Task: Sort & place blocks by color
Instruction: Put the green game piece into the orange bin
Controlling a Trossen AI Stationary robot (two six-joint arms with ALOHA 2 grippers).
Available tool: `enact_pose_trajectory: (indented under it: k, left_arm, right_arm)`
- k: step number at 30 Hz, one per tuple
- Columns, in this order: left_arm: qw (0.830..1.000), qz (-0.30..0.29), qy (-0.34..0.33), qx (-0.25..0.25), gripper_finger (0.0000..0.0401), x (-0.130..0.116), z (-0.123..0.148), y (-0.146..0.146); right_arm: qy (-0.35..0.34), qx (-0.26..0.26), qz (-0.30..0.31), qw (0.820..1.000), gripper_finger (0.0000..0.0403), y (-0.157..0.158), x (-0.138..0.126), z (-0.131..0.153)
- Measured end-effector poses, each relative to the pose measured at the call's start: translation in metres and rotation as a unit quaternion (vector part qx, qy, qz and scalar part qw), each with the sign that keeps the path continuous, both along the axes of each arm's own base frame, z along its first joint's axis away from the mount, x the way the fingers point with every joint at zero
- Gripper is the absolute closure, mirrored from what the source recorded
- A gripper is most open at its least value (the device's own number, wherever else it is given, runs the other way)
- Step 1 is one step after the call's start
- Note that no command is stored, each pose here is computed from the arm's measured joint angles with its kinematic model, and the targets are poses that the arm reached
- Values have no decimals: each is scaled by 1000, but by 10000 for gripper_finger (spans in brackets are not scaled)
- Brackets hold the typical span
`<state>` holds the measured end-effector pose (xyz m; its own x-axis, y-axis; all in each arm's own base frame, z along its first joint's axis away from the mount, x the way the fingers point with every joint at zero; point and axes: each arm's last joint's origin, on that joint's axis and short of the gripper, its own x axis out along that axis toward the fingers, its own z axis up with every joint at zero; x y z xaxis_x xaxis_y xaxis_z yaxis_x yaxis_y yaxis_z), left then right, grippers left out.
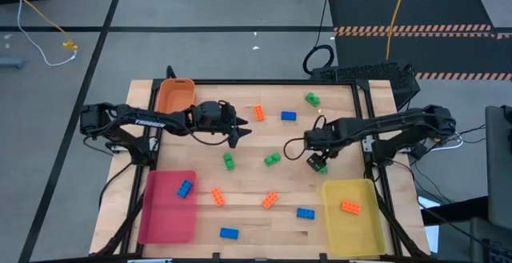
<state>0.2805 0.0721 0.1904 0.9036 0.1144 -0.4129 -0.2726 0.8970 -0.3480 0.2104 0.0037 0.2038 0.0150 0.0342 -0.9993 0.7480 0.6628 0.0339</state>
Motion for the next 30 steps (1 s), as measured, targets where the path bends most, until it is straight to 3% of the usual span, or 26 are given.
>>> enact_pose_trajectory:
  k: [8, 20, 30]
  left_arm:
    - [1000, -7, -1, 8, 171, -3, 7, -4]
    - [1000, 0, 6, 23, 171, -6, 6, 4]
    - [1000, 1, 6, 20, 171, -6, 6, 4]
  right_arm:
    - [30, 14, -26, 999, 120, 1, 2, -17]
    - [12, 50, -35, 998, 122, 3, -5, -43]
    - [21, 44, -8, 999, 175, 2, -13, -55]
